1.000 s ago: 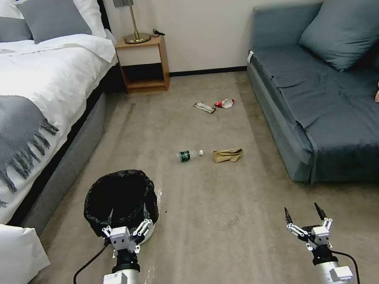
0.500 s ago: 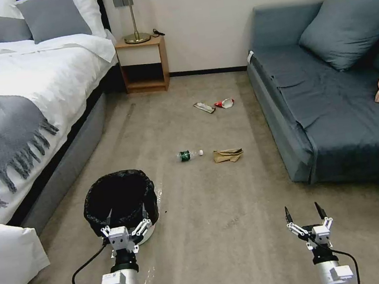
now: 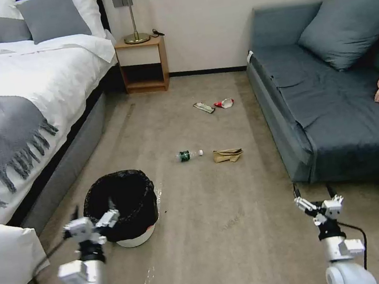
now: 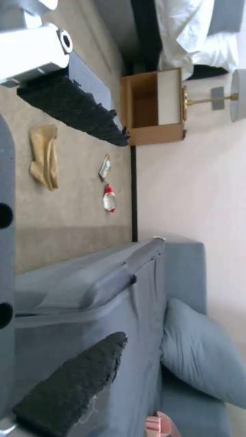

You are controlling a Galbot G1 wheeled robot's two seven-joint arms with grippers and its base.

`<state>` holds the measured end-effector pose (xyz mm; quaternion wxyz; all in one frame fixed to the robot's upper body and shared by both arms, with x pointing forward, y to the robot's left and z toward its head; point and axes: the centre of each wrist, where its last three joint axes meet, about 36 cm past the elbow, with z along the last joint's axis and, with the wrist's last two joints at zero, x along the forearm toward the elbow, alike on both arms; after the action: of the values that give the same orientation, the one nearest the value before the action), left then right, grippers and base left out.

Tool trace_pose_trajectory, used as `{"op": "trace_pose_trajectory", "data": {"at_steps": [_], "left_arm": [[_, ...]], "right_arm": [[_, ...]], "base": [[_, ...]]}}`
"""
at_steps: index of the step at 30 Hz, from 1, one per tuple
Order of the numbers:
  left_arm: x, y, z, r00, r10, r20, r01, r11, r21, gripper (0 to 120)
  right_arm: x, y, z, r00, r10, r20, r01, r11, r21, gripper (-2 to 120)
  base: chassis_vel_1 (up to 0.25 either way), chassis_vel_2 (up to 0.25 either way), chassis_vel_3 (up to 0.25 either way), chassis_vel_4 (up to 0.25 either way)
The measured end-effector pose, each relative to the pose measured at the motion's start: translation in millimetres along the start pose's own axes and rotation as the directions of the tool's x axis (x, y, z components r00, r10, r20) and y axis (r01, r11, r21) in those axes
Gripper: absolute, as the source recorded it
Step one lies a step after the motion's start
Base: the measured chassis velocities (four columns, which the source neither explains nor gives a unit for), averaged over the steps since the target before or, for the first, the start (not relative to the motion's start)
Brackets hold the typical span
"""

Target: Pick up the trash bin, then pick up the garbage on the floor and place it into the trash bin.

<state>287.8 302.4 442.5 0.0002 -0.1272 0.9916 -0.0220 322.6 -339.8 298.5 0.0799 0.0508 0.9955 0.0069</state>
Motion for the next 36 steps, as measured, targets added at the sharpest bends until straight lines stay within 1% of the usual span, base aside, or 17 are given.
{"op": "trace_pose_trajectory", "data": {"at_steps": [2, 3, 4, 5, 6, 7, 9, 10, 14, 15, 16, 17, 18, 20, 21, 27, 36], "left_arm": [[-3.3, 11.8, -30.3, 1.0, -0.026, -0.007, 0.026, 1.0, 0.009, 100], [-4.0, 15.4, -41.4, 0.999, -0.033, -0.01, 0.033, 0.999, 0.011, 100], [-4.0, 15.4, -41.4, 0.999, -0.033, -0.01, 0.033, 0.999, 0.011, 100], [-4.2, 19.6, -57.2, 0.999, -0.039, -0.012, 0.04, 0.999, 0.014, 100], [-4.0, 22.0, -67.2, 0.999, -0.043, -0.014, 0.043, 0.999, 0.015, 100], [-4.0, 22.0, -67.2, 0.999, -0.043, -0.014, 0.043, 0.999, 0.015, 100], [-2.1, 26.7, -92.5, 0.999, -0.047, -0.019, 0.047, 0.999, 0.014, 100], [-2.1, 26.7, -92.5, 0.999, -0.047, -0.019, 0.047, 0.999, 0.014, 100], [6.8, 29.9, -139.8, 0.999, -0.035, -0.03, 0.035, 0.999, 0.0, 100], [6.8, 29.9, -139.8, 0.999, -0.035, -0.03, 0.035, 0.999, 0.0, 100], [12.3, 27.8, -147.8, 0.999, -0.035, -0.036, 0.035, 0.999, -0.012, 100], [17.5, 25.6, -150.5, 0.998, -0.033, -0.057, 0.032, 0.999, -0.021, 100], [17.5, 25.6, -150.5, 0.998, -0.033, -0.057, 0.032, 0.999, -0.021, 100], [19.3, 25.2, -150.1, 0.997, -0.038, -0.07, 0.037, 0.999, -0.024, 100], [19.3, 25.2, -150.1, 0.997, -0.038, -0.07, 0.037, 0.999, -0.024, 100], [9.6, 34.9, -138.4, 0.993, -0.072, -0.095, 0.07, 0.997, -0.026, 100], [-7.3, 46.2, -125.3, 0.987, -0.097, -0.128, 0.091, 0.995, -0.051, 100]], "right_arm": [[-8, 9, -23, 1.0, 0.001, -0.014, -0.001, 1.0, -0.03, 100], [-10, 12, -32, 1.0, 0.0, -0.021, 0.0, 0.999, -0.041, 100], [-10, 12, -32, 1.0, 0.0, -0.021, 0.0, 0.999, -0.041, 100], [-13, 17, -44, 1.0, -0.003, -0.031, 0.002, 0.998, -0.056, 100], [-14, 22, -53, 0.999, -0.006, -0.042, 0.003, 0.998, -0.068, 100], [-14, 22, -53, 0.999, -0.006, -0.042, 0.003, 0.998, -0.068, 100], [-16, 31, -73, 0.998, -0.016, -0.064, 0.011, 0.996, -0.091, 100], [-16, 31, -73, 0.998, -0.016, -0.064, 0.011, 0.996, -0.091, 100], [-15, 52, -112, 0.991, -0.051, -0.124, 0.034, 0.99, -0.134, 100], [-15, 52, -112, 0.991, -0.051, -0.124, 0.034, 0.99, -0.134, 100], [-14, 57, -121, 0.988, -0.061, -0.139, 0.041, 0.989, -0.142, 100], [-12, 63, -131, 0.985, -0.073, -0.156, 0.049, 0.987, -0.151, 100], [-12, 63, -131, 0.985, -0.073, -0.156, 0.049, 0.987, -0.151, 100], [-7, 75, -153, 0.975, -0.103, -0.197, 0.07, 0.983, -0.168, 100], [-7, 75, -153, 0.975, -0.103, -0.197, 0.07, 0.983, -0.168, 100], [14, 101, -202, 0.935, -0.187, -0.303, 0.131, 0.972, -0.195, 100], [18, 106, -208, 0.925, -0.201, -0.322, 0.143, 0.97, -0.195, 100]], "base": [[0.0, 0.0, 0.0, 0.0], [0.0, 0.0, 0.0, 0.0], [0.0, 0.0, 0.0, 0.0], [0.0, 0.0, 0.0, 0.0], [0.0, 0.0, 0.0, 0.0], [0.0, 0.0, 0.0, 0.0], [0.0, 0.0, 0.0, 0.0], [0.0, 0.0, 0.0, 0.0], [0.0, 0.0, 0.0, 0.0], [0.0, 0.0, 0.0, 0.0], [0.0, 0.0, 0.0, 0.0], [0.0, 0.0, 0.0, 0.0], [0.0, 0.0, 0.0, 0.0], [0.0, 0.0, 0.0, 0.0], [0.0, 0.0, 0.0, 0.0], [0.0, 0.0, 0.0, 0.0], [0.0, 0.0, 0.0, 0.0]]}}
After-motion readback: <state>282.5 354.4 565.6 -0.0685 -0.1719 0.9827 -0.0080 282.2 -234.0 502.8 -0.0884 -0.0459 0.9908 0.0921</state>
